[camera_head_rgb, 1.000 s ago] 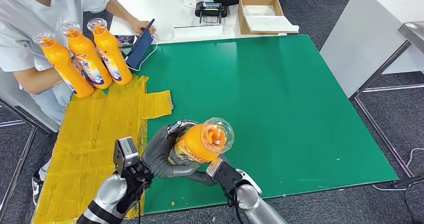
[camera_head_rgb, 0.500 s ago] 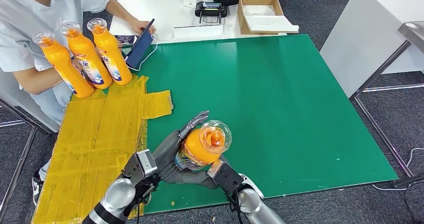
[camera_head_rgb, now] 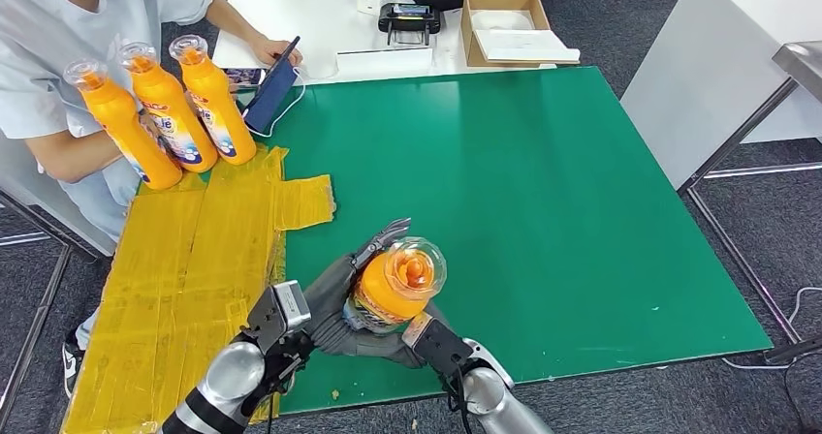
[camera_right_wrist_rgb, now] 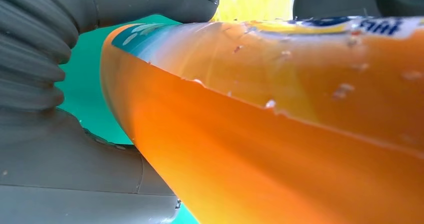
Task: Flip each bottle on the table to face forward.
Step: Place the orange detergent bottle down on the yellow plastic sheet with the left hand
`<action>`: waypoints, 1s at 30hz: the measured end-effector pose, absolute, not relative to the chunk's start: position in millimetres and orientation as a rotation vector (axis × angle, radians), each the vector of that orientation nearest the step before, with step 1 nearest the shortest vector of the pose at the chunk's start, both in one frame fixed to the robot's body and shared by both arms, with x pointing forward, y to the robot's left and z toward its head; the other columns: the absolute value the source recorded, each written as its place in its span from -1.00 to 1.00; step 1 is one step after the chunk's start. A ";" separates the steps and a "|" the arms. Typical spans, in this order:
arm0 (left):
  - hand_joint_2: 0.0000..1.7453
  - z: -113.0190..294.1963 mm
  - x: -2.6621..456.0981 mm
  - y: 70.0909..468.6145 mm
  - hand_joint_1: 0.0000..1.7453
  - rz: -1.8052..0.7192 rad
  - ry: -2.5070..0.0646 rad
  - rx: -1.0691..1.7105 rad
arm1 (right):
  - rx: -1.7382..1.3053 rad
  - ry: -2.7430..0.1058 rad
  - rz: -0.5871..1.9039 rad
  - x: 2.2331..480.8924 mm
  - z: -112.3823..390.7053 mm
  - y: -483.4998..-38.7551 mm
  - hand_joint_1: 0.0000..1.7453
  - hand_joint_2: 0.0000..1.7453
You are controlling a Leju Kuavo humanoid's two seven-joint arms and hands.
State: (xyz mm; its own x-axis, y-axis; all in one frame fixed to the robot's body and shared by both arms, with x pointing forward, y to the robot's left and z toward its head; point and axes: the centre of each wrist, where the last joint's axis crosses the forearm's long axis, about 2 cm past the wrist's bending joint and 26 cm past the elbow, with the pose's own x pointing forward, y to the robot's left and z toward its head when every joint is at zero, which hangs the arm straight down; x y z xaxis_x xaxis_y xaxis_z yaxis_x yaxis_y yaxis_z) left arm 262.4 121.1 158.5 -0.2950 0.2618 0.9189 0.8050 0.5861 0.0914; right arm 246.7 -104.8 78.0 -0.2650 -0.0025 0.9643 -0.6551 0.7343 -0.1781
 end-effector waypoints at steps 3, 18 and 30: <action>1.00 158.2 265.3 120.3 -1.00 -0.683 -1.800 -0.886 | 0.462 -1.768 0.701 246.7 78.3 -104.9 1.00 1.00; 1.00 156.0 268.5 118.2 1.00 -0.656 -1.760 -0.916 | 0.400 -1.795 0.729 246.1 79.5 -103.7 1.00 1.00; 1.00 156.3 268.5 117.9 1.00 -0.637 -1.761 -0.934 | 0.411 -1.792 0.727 244.8 79.3 -102.1 1.00 1.00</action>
